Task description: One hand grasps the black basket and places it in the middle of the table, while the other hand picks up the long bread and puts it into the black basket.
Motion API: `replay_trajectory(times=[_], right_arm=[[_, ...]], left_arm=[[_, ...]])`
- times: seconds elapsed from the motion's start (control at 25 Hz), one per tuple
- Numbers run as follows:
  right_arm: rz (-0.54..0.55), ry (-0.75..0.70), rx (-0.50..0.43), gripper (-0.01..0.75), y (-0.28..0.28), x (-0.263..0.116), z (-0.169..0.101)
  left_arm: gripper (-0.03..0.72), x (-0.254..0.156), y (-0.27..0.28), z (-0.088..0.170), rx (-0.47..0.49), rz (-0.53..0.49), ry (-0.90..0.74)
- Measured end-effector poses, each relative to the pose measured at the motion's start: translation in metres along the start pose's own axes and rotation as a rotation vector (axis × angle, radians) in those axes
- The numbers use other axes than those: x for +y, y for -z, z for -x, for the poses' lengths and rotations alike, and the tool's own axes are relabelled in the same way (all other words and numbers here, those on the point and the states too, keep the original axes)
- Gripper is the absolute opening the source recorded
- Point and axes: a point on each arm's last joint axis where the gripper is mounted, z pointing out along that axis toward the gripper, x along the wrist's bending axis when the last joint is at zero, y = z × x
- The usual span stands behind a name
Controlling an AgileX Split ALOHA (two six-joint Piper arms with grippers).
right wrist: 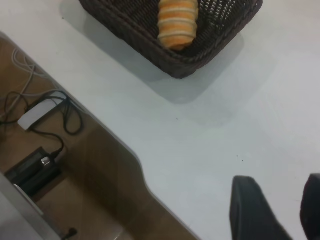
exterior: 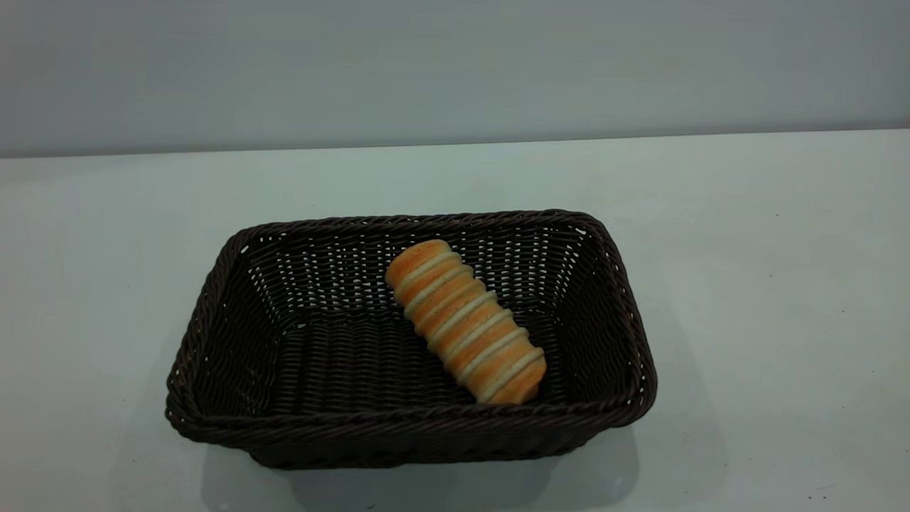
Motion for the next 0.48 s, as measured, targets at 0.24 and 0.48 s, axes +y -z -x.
replay_trajectory(times=[0.24,0.48], right_arm=[[-0.014,-0.101,-0.13,0.236,-0.0014,0.0009,0.0014],[-0.043,-0.3,-0.396,0.237,-0.0036,0.0021,0.0053]], left_arm=[[0.585,-0.0004,0.0007,0.0023,0.102,-0.004,0.078],[0.585,-0.0007,0.0012,0.0057,0.241,-0.009,0.189]])
